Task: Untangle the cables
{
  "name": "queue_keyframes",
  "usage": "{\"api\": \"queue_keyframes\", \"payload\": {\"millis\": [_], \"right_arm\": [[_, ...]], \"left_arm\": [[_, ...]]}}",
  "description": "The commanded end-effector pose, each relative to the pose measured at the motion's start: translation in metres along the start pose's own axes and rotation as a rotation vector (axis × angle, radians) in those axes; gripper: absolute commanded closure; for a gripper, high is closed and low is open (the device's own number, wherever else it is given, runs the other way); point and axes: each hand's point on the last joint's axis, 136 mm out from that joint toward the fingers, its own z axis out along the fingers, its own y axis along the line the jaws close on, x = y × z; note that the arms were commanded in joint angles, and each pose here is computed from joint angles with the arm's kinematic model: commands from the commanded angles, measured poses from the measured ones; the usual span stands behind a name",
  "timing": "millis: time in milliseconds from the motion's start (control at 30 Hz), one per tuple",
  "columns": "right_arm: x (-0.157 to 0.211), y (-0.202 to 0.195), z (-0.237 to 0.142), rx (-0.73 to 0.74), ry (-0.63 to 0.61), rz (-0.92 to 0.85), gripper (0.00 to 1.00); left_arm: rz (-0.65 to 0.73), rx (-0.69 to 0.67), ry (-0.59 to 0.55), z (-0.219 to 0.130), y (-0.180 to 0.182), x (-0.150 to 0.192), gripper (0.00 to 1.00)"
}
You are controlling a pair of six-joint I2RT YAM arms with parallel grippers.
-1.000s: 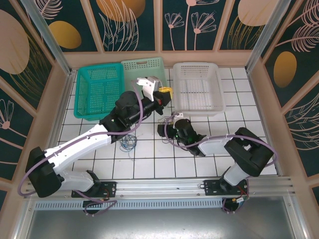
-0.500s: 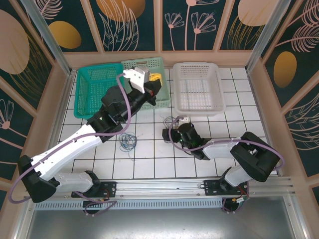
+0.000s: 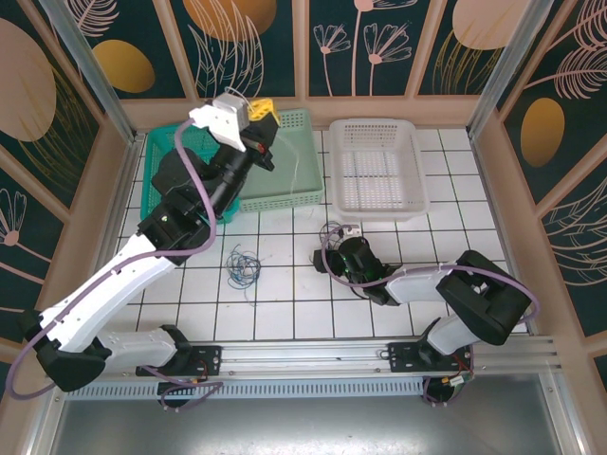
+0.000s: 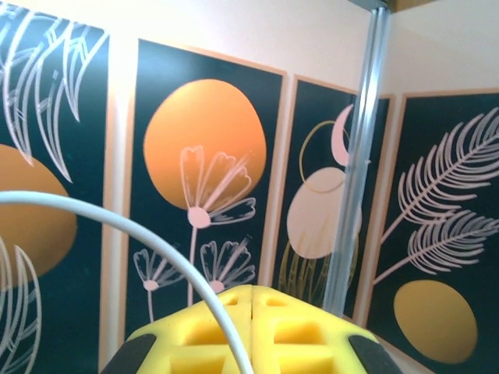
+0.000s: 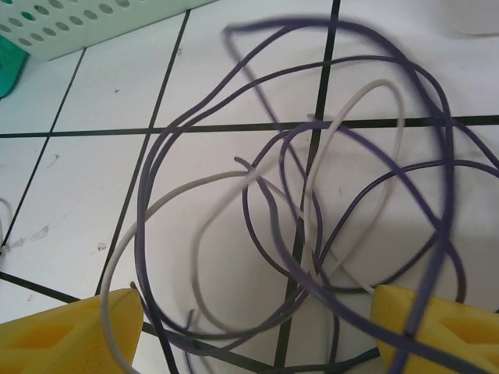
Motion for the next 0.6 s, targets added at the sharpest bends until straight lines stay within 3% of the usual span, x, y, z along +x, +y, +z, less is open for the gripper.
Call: {"api": "queue_keyframes", "payload": {"millis": [0,233,400,567], "right_arm": [[0.002,-0.01,0.001,0.042,0.004,0.026,0.22],[0.005,-0.014,0.002,0.054,0.013,0.032,0.22],[0.003,-0.011,0.002,0.046,0.012,0.033,0.22],[0.0,-0.005,0.003,0.03,0.015,0.015,0.22]], "left_arm": [[0.016,-0.017,-0.095,0.005,0.01,-0.039,1.0],[0.064,-0.028,-0.078,0.041,0.02,-0.045,1.0],[0.064,-0.055,-0.03,0.068,0.043,-0.022,1.0],[0.022,-0.099,0.05,0.095,0.091,0.02,1.0]]}}
